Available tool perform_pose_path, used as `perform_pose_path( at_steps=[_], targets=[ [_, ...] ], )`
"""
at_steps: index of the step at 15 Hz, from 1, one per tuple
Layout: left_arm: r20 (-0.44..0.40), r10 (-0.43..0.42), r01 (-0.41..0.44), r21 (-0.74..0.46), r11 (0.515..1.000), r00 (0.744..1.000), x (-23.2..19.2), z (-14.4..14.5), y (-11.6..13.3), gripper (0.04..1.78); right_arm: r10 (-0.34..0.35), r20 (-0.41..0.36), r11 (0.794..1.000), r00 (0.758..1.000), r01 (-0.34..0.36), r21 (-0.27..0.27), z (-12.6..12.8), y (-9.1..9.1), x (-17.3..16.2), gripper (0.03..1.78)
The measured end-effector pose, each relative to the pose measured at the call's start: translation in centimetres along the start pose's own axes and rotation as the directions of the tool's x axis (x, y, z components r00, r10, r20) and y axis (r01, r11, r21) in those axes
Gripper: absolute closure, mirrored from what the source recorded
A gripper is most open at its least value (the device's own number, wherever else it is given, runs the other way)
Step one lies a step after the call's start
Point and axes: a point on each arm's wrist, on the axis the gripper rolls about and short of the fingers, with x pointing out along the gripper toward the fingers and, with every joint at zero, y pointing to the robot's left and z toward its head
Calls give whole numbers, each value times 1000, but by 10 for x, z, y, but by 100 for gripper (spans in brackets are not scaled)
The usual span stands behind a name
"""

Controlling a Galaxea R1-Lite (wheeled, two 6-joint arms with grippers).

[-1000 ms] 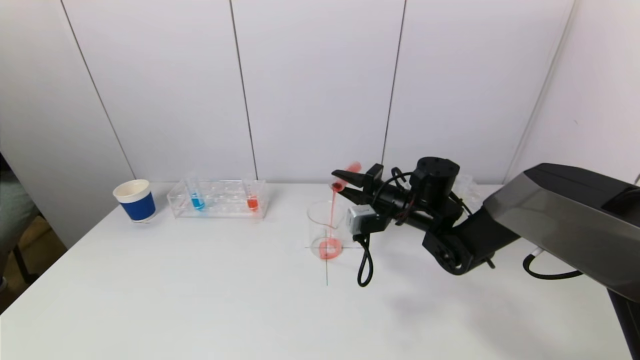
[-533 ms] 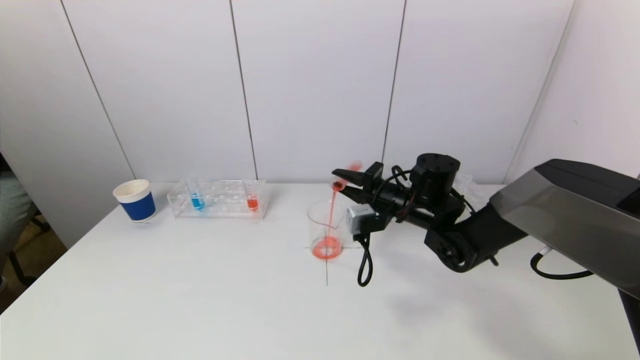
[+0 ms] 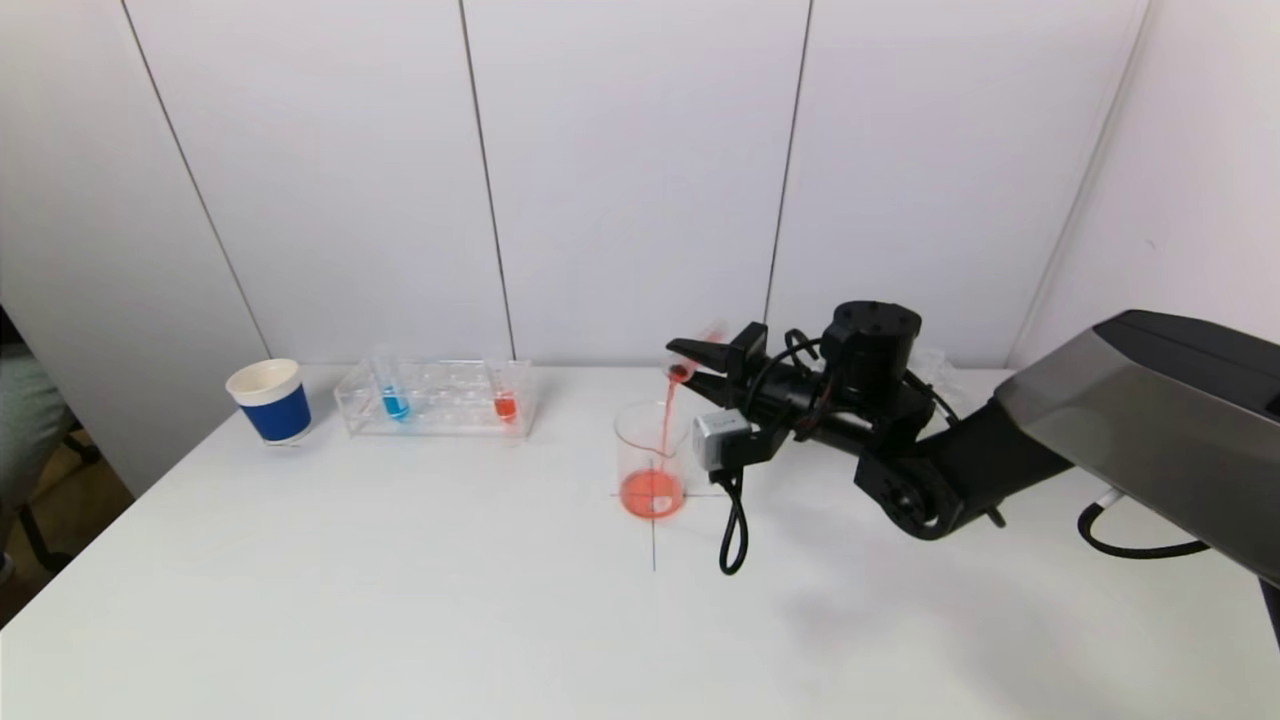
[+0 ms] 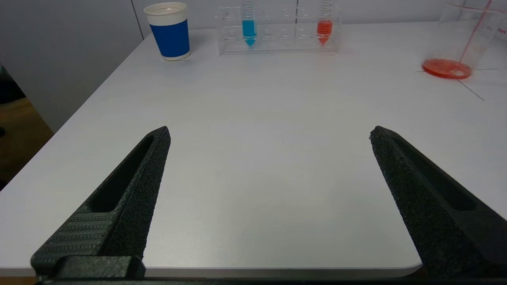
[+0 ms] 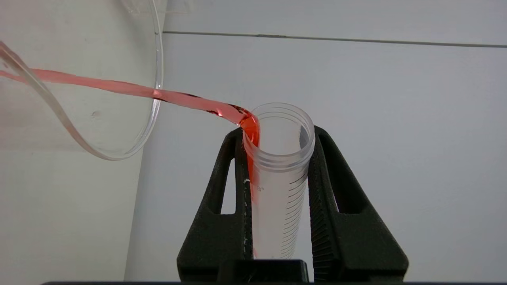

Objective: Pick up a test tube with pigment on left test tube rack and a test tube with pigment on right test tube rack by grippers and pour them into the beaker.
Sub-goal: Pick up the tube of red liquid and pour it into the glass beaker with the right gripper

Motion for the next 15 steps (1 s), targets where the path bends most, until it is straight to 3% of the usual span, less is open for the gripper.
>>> perform_pose_path(
  at_steps=[15],
  targets=[
    [0, 0, 0, 0, 1000, 1000, 0, 0, 0, 6, 50, -20, 994, 999, -52, -95, 1, -7, -4, 135]
  ],
)
